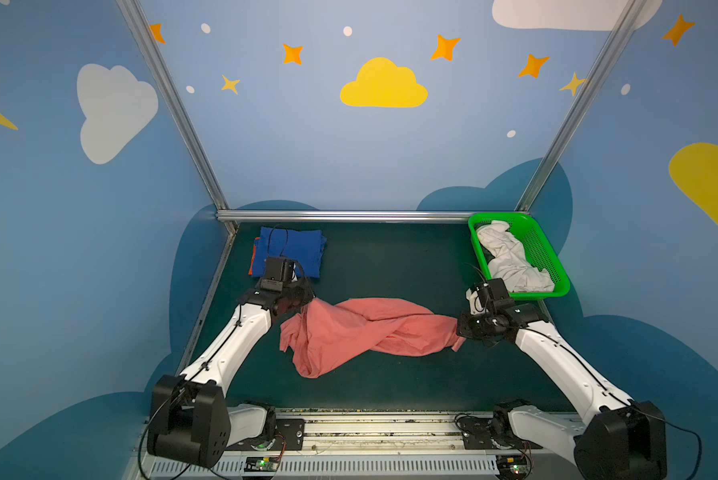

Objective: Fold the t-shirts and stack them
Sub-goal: 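Release the right gripper and regrasp the pink t-shirt's hem edge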

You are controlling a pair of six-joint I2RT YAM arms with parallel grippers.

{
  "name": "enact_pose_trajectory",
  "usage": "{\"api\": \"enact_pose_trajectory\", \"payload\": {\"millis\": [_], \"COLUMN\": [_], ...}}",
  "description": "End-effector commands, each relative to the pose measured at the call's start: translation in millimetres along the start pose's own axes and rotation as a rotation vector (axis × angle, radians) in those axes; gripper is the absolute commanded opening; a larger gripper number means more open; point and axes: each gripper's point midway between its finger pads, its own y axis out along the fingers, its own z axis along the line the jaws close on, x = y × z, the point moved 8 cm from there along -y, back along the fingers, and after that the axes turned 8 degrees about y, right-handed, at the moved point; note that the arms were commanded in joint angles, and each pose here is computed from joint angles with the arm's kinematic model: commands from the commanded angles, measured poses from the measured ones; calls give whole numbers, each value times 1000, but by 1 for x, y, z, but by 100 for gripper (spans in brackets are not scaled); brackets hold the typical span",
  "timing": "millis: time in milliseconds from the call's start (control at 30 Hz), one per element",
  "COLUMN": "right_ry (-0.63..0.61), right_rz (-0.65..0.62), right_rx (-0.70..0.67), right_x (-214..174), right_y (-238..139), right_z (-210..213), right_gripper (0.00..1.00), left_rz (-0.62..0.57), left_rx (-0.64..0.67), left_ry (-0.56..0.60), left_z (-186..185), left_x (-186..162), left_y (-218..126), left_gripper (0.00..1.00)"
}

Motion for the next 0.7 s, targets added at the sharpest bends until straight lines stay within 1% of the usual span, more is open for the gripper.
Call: {"api": "enact_pose_trajectory", "payload": {"millis": [0,100,200,333,467,533,667], "right_ry": [-19,-26,-46,-79,-101,-101,-101], "right_rz": [-1,29,55,77,68,67,79], "right_rx": [-69,-80,-120,-209,-193,-181,-138], "right_x": [5,13,26,44,46,41,24], "right_y": [-3,9,20,21,11,6,-1], "right_z": [-6,-6,-6,-4,0,-1,3], "right_gripper": [1,9,23,39,54,58,58], "left_rz": [-139,-192,-217,-229,-223,-222,-218], "left_rx": [38,29,18,17,20,20,24], "left_ry": [58,87,100,110,117,119,122], "left_z": [-10,-17,-21,-22,-21,-21,-21], "left_x": [26,35,39,40,39,39,39], "left_y": [-37,-57,-67,-71,-69,-69,-67], "left_gripper": [5,5,5,5,5,5,5]}}
